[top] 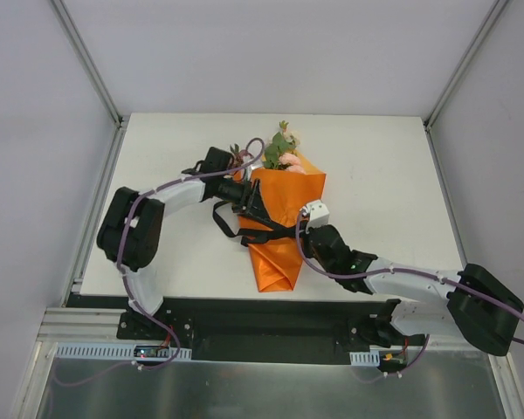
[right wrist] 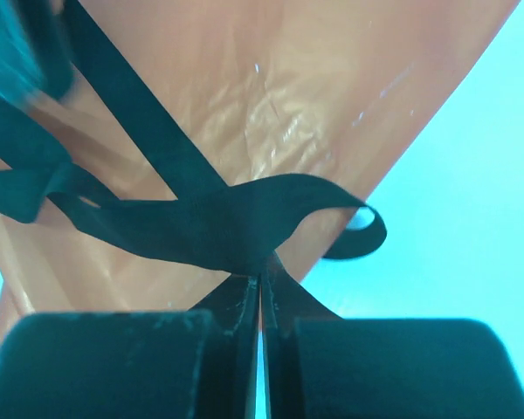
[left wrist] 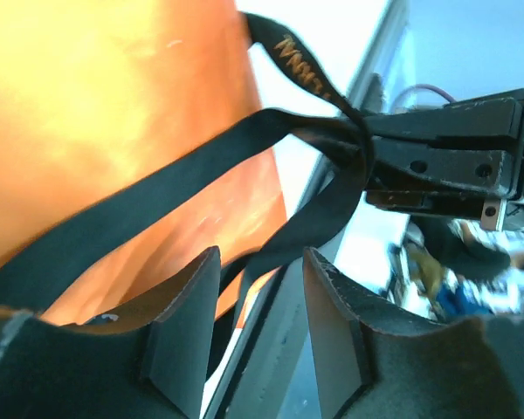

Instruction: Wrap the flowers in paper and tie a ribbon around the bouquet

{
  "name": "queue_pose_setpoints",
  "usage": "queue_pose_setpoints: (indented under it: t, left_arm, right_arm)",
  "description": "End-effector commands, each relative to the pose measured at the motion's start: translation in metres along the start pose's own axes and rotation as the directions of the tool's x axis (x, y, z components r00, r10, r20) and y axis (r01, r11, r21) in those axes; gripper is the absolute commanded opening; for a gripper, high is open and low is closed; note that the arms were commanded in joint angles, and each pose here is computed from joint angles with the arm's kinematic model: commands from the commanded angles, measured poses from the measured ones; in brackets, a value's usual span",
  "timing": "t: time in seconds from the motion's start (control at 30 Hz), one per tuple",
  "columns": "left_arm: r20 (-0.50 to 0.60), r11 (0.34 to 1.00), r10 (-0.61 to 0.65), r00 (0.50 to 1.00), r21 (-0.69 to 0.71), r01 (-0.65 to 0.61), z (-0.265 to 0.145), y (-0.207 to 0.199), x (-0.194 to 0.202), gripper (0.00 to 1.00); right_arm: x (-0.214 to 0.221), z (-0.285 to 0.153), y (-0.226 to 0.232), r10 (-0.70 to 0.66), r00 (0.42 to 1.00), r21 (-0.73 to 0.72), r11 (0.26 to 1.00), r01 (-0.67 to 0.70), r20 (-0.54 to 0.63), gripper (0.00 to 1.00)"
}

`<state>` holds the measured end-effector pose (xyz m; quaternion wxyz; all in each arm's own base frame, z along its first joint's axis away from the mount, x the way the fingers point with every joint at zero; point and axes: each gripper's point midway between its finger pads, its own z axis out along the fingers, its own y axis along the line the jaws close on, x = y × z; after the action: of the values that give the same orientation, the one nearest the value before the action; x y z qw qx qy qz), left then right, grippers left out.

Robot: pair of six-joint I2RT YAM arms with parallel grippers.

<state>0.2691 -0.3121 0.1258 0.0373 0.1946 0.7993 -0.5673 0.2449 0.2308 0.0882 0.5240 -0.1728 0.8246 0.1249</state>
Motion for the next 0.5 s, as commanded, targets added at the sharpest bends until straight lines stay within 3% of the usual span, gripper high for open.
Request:
queue_pose_setpoints:
  t: [0.0,0.03,0.1,0.23,0.27,0.33,0.47]
  left_arm:
    - [0.241,0.953,0.111,0.964,-0.300,-0.035,-0.065,0.013,-0.010,0.44]
    - [0.312,0.923,0.088,0.946,-0.384,0.041,-0.080,0.026,-0.012,0.51]
    - [0.399,0.880,0.050,0.916,-0.451,0.149,-0.101,0.038,0.005,0.56]
    - [0.590,0.755,-0.074,0.804,-0.493,0.432,-0.141,0.081,0.029,0.61]
    - [0.603,0.731,-0.092,0.792,-0.499,0.465,-0.144,0.090,0.034,0.69]
    - [0.600,0.698,-0.076,0.797,-0.539,0.472,-0.151,0.100,0.032,0.71]
    - [0.588,0.561,-0.031,0.808,-0.659,0.501,-0.172,0.136,0.010,0.72]
  right_arm:
    - [0.001,-0.008,0.003,0.003,0.998,-0.007,1.000,-0.004,-0.068,0.00]
    - [0.006,-0.008,0.003,-0.005,0.996,-0.010,1.000,0.004,-0.092,0.00]
    - [0.002,-0.007,0.006,-0.003,0.995,-0.018,1.000,0.001,-0.096,0.00]
    - [-0.001,-0.007,0.012,-0.013,0.992,-0.034,0.999,0.009,-0.124,0.00]
    - [-0.001,-0.007,0.012,-0.017,0.991,-0.036,0.999,0.012,-0.130,0.00]
    - [-0.005,-0.008,0.014,-0.012,0.991,-0.040,0.999,0.007,-0.130,0.00]
    - [-0.010,-0.010,0.017,-0.011,0.992,-0.052,0.999,0.004,-0.128,0.00]
